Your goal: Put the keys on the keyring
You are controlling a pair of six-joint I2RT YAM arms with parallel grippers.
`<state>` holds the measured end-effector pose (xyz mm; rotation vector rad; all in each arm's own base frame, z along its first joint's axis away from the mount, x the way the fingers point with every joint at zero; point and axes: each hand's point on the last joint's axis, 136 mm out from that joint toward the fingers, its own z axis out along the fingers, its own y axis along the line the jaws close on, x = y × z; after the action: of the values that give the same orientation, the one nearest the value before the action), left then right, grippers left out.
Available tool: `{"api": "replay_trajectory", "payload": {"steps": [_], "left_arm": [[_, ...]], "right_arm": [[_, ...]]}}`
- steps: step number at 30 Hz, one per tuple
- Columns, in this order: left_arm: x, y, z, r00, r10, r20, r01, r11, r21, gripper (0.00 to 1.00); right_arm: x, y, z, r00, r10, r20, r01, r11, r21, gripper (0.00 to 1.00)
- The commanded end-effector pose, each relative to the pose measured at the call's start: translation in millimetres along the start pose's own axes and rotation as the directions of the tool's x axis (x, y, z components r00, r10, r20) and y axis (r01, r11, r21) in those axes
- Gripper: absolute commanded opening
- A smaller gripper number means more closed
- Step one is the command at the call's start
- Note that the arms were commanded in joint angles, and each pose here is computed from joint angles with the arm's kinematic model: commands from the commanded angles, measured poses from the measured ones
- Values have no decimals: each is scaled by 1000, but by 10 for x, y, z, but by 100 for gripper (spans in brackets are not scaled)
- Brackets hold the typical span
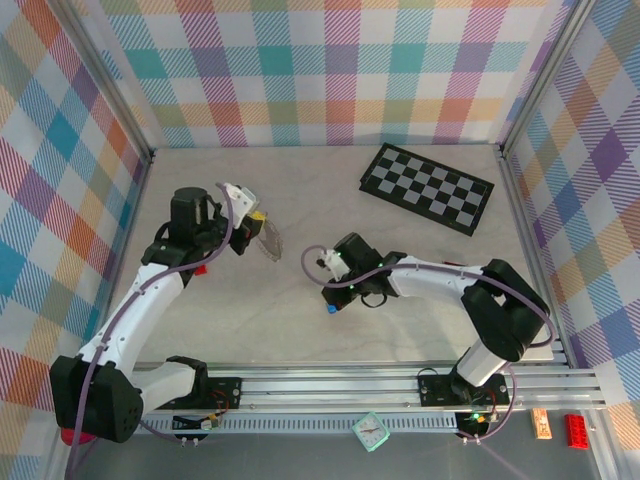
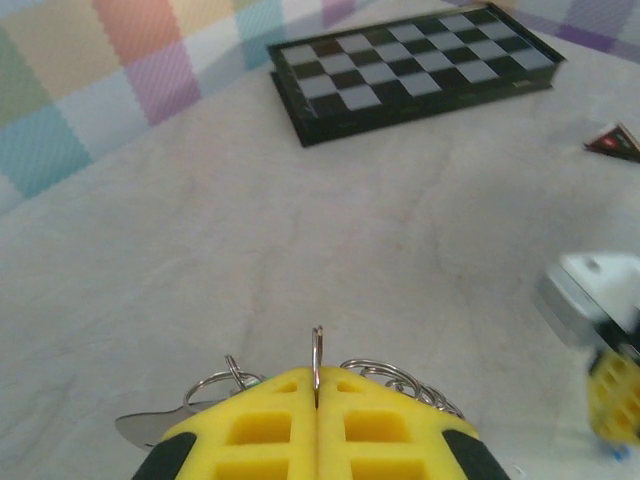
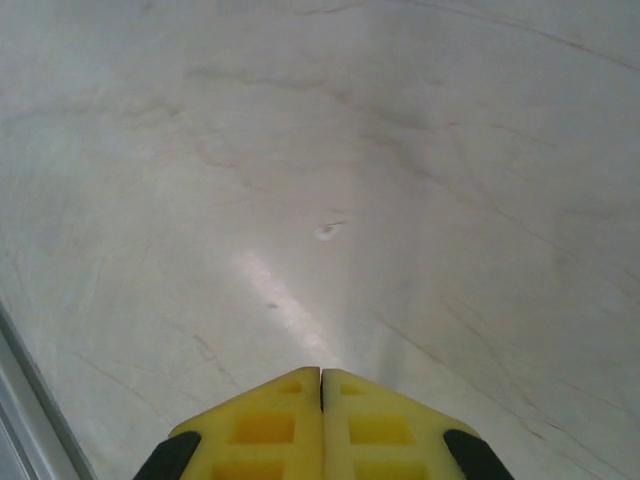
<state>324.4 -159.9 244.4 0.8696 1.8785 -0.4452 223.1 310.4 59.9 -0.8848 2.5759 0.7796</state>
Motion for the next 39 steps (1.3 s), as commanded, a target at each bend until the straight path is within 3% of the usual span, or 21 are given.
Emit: {"api": "replay_trajectory", "payload": {"steps": [1,14,23,34,39], "left_arm": [[96,-255,33,998,62,-29,-59,993,100,0],[363,-834,210,986,98,-137,-55,956,289,0],[410,-1076,206,985,137,-100,-87,913,398,0],[491,-1069,244,982,152,-110,-97,915,391,0],[495,-1062,229,982,157,-103,-107,919,380,0]], "right_arm": [[49,-143,-50,982,189,-26,-189,982,3,2],[123,-558,6,945,317,-77,-304,942,144,7],[134,-609,-31,942,314,-123,-291,941,175,21],[76,-514,-87,936,317,-150,-296,944,145,32],[68,-568,-48,913,386,-134,-356,912,203,38]]}}
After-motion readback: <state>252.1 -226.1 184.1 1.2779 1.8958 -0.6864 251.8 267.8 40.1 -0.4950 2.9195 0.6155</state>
